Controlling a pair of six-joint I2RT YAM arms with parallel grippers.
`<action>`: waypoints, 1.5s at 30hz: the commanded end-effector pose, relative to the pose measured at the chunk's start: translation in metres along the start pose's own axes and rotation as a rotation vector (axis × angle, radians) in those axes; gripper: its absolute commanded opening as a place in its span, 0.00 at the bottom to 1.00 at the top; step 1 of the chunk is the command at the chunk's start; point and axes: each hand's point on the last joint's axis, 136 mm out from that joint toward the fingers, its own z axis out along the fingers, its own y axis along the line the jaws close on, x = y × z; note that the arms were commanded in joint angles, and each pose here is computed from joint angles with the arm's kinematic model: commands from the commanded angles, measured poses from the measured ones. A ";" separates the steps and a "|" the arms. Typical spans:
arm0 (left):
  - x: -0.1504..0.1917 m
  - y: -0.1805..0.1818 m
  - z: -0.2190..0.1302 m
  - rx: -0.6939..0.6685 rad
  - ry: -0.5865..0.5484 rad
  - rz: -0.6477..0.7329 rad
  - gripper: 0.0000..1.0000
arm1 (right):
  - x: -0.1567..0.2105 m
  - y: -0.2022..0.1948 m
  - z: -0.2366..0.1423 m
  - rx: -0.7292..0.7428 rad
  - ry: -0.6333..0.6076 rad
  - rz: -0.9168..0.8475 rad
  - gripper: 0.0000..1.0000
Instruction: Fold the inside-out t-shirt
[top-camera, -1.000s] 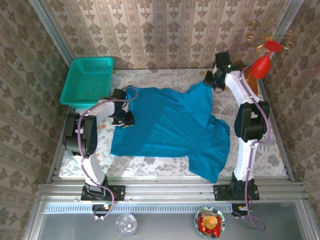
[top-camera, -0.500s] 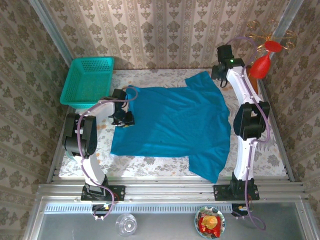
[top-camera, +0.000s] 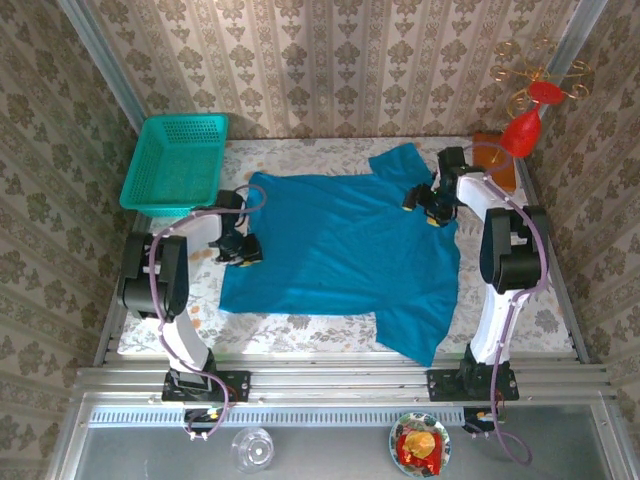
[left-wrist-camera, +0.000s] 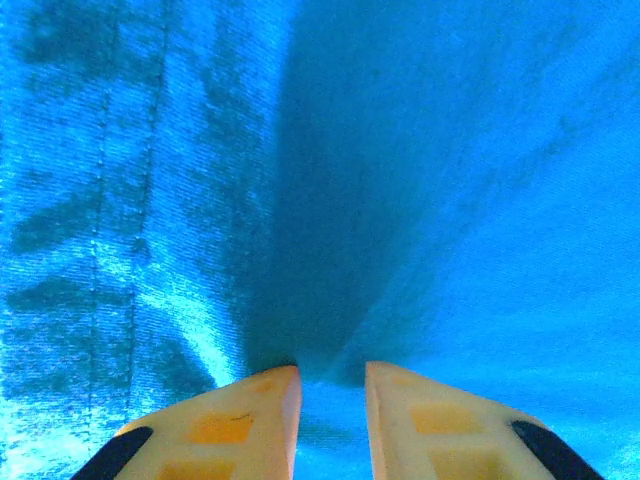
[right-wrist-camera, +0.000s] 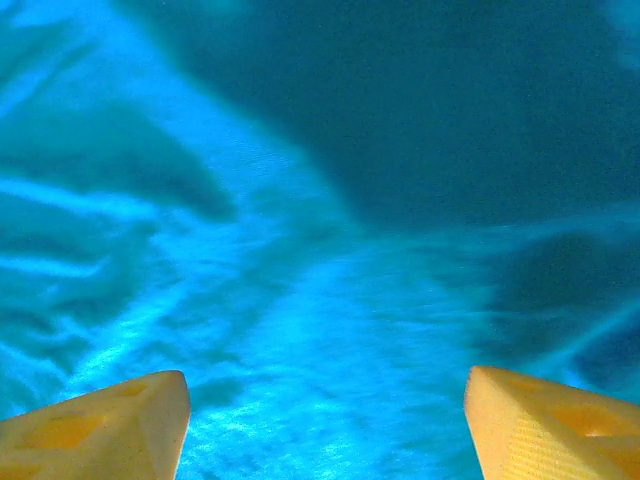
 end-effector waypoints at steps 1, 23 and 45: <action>0.019 0.011 0.005 0.011 0.038 -0.053 0.26 | -0.014 -0.011 0.006 -0.080 -0.025 0.114 0.75; 0.005 -0.019 -0.029 0.194 -0.088 -0.085 0.29 | 0.031 -0.039 -0.061 -0.103 -0.024 0.193 0.74; 0.005 0.012 -0.011 0.048 -0.031 -0.106 0.29 | 0.099 -0.132 -0.046 0.222 -0.022 0.290 0.75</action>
